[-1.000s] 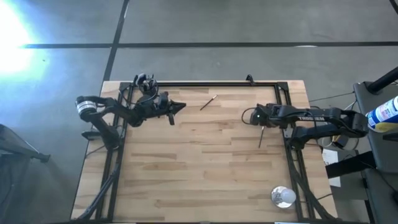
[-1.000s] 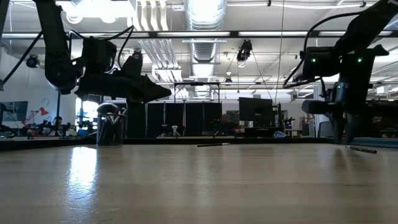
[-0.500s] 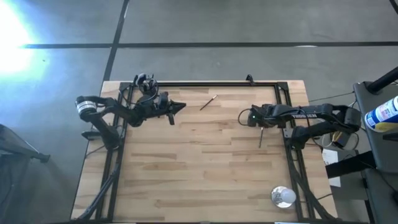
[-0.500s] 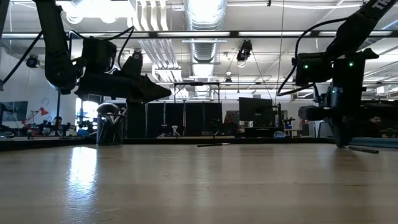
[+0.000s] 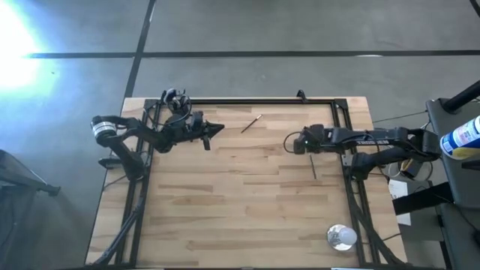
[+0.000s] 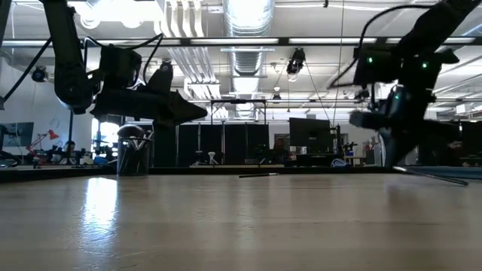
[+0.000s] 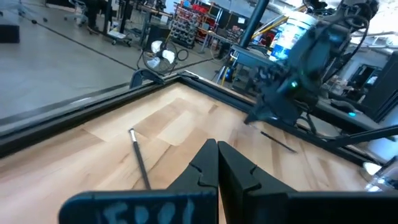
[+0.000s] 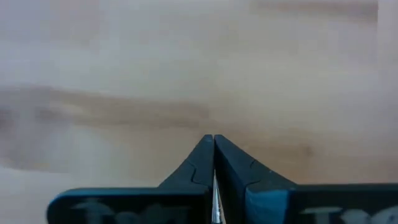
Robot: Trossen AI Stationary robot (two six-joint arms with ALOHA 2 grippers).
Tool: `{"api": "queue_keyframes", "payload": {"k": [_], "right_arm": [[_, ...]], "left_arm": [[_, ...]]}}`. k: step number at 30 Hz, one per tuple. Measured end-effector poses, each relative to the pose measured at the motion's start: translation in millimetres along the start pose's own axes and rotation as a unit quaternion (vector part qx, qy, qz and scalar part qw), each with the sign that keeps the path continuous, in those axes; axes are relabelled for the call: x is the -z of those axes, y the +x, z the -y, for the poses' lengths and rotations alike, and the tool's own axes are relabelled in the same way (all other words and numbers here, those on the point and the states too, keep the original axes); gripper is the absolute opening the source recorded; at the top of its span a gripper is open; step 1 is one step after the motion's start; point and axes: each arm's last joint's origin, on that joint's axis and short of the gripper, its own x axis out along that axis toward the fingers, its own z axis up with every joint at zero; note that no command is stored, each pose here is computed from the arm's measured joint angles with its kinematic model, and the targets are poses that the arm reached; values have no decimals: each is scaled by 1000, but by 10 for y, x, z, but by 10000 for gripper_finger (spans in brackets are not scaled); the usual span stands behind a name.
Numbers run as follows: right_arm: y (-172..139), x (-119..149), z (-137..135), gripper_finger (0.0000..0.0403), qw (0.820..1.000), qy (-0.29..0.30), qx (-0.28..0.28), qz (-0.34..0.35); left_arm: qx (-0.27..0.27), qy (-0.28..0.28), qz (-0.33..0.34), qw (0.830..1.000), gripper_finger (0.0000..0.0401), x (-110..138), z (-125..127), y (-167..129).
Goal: Put items in baskets/containers
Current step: Put the eyeshadow brush into the holder
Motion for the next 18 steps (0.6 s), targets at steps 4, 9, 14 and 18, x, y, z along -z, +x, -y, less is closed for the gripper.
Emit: {"api": "queue_keyframes", "payload": {"k": [4, 9, 14, 18], "right_arm": [[-197, -85, -133, 8, 995, -32, -76, 63], [-382, -202, -325, 8, 966, -84, -195, 145], [-377, -165, -284, 8, 970, -101, -194, 106], [-281, -84, -136, 13, 989, -89, -106, 46]], "left_arm": [[20, -21, -6, 1000, 0, -13, -23, -9], [56, -35, -9, 998, 0, -57, -2, 30], [78, -48, -5, 996, 16, -92, 97, 109], [96, -48, -4, 994, 50, -101, 219, 178]]}}
